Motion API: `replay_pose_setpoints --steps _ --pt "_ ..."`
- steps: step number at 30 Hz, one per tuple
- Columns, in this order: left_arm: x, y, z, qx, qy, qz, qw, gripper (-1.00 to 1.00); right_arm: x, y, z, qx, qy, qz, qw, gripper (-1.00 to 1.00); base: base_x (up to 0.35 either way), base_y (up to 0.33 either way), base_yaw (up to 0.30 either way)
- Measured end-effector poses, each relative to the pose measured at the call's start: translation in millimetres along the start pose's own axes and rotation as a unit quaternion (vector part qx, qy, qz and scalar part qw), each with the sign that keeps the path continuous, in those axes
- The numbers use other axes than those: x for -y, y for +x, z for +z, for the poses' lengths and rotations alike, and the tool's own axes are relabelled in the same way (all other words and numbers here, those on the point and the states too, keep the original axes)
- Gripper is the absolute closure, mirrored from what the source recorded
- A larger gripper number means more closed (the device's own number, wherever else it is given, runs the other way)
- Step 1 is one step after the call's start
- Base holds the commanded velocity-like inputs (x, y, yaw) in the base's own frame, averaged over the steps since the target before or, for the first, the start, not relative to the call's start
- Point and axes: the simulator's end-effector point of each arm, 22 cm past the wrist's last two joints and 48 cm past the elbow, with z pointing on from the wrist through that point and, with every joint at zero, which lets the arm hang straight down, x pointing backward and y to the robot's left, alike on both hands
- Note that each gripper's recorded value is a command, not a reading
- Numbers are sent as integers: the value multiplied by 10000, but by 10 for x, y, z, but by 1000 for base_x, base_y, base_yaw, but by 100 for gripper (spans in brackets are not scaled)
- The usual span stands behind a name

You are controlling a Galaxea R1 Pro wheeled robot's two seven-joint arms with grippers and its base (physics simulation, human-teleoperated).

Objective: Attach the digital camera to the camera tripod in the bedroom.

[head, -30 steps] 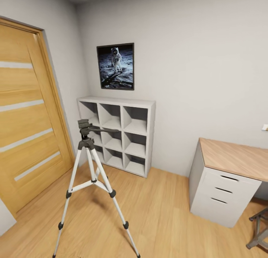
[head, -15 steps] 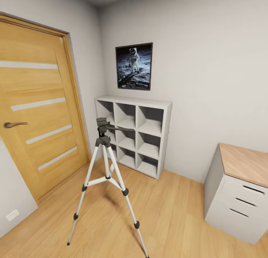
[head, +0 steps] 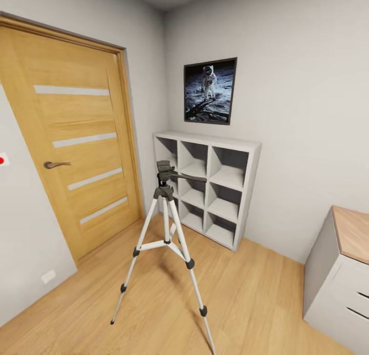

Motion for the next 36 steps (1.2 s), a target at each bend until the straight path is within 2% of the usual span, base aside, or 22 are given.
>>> replay_pose_setpoints --steps 12,23,36 --pt "3 0 0 0 2 0 10000 100 9 1 0 -3 6 3 10000 -100 7 -11 250" --pt "3 1 0 0 3 -1 10000 100 15 2 0 -5 11 5 10000 -100 95 -223 16" --pt "-8 -3 0 1 -5 0 10000 100 5 6 0 -13 5 11 10000 -100 18 -40 1"
